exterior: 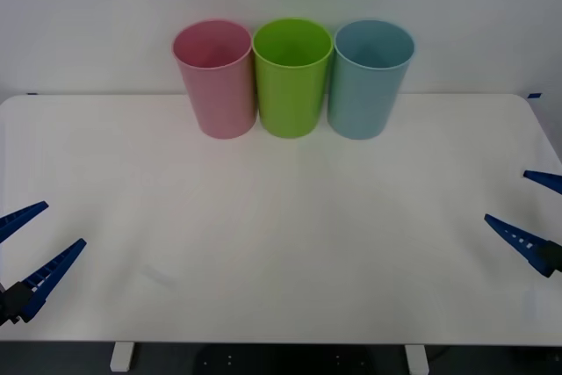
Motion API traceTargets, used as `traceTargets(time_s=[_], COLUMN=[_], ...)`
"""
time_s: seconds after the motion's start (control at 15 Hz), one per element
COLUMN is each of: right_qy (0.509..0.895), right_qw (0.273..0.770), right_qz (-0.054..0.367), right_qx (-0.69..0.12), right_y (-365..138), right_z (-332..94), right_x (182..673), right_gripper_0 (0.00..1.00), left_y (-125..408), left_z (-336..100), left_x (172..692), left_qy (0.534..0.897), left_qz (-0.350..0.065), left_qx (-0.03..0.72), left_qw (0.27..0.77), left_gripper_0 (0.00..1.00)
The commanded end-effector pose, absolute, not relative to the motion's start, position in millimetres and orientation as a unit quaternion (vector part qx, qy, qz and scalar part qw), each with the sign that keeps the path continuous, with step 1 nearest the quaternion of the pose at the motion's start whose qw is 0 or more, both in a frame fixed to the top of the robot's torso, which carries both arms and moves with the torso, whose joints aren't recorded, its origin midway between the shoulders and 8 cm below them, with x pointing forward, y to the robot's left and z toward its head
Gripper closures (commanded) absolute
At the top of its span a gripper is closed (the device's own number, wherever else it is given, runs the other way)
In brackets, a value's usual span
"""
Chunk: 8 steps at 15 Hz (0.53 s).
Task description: Grasp the object on the table and drop it into the matching bin: aluminum can to the light blue bin, PET bottle to the pink bin.
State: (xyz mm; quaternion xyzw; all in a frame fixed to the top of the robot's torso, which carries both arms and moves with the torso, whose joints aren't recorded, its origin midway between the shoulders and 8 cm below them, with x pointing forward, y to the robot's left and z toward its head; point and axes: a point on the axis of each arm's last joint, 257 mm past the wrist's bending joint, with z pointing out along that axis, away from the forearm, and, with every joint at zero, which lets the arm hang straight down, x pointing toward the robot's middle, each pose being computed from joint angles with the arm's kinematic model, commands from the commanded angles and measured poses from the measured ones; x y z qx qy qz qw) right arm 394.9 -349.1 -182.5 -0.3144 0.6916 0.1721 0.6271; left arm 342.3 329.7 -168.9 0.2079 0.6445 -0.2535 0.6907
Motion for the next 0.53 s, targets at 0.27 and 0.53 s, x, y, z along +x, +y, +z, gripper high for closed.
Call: traceTargets(time_s=[0.27,0.53], right_qy=[0.722,0.722], right_qw=[0.594,0.594], right_qz=[0.186,0.186], right_qx=[-0.302,-0.302], right_y=[-355.0,-355.0], right_z=[-218.1,-218.1], right_x=[362.1,362.1], right_gripper_0=[0.0,0.0], left_y=[329.7,329.7], left_z=[-168.9,-168.9], left_x=[342.3,342.3], left_qy=[0.645,0.645], left_qz=[-0.253,-0.253], left_qx=[0.208,0.208], left_qw=[0.691,0.691], left_gripper_0=[0.0,0.0])
